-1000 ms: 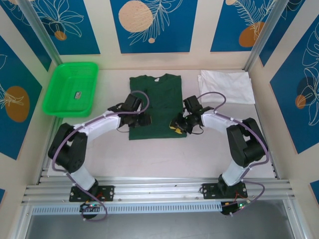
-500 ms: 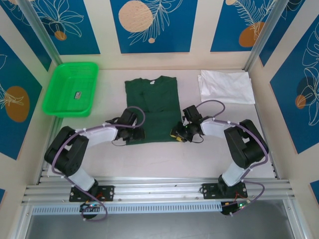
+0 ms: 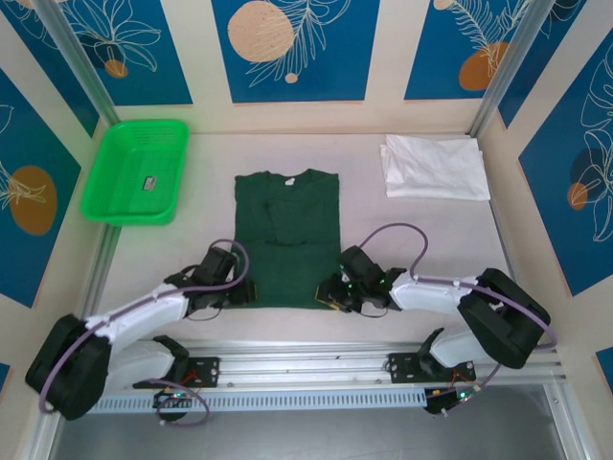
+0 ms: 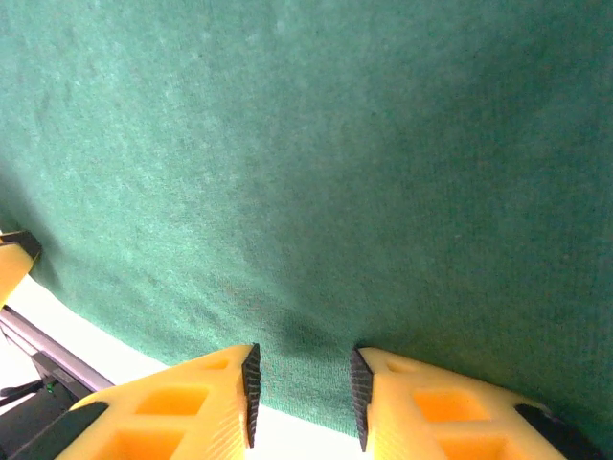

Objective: Fold and stack the t-shirts

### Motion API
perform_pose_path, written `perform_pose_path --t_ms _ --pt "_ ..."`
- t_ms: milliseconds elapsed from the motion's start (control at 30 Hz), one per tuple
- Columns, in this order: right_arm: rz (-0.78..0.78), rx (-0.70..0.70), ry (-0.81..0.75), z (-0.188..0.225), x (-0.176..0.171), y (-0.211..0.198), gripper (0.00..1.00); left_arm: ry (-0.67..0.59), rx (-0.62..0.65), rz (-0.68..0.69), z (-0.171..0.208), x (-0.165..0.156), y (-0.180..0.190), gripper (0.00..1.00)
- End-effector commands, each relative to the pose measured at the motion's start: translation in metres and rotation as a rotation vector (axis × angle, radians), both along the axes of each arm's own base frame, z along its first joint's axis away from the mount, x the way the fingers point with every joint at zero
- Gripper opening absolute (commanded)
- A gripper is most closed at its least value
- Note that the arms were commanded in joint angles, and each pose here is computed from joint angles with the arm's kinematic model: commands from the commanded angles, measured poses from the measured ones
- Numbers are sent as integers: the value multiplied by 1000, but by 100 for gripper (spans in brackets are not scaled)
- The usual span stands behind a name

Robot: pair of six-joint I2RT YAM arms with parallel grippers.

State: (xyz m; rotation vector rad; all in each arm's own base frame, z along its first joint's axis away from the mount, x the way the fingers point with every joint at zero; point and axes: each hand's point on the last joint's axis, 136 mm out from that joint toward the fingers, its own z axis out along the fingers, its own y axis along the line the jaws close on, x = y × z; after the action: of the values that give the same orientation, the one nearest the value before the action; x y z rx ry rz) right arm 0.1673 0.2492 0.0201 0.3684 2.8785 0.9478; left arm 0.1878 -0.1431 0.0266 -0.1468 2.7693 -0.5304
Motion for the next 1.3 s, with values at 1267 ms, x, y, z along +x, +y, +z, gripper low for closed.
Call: perform_pose_path --t_ms 1267 --pt "8 -222 10 4 -29 -64 46 204 -163 133 -10 -48 -2 40"
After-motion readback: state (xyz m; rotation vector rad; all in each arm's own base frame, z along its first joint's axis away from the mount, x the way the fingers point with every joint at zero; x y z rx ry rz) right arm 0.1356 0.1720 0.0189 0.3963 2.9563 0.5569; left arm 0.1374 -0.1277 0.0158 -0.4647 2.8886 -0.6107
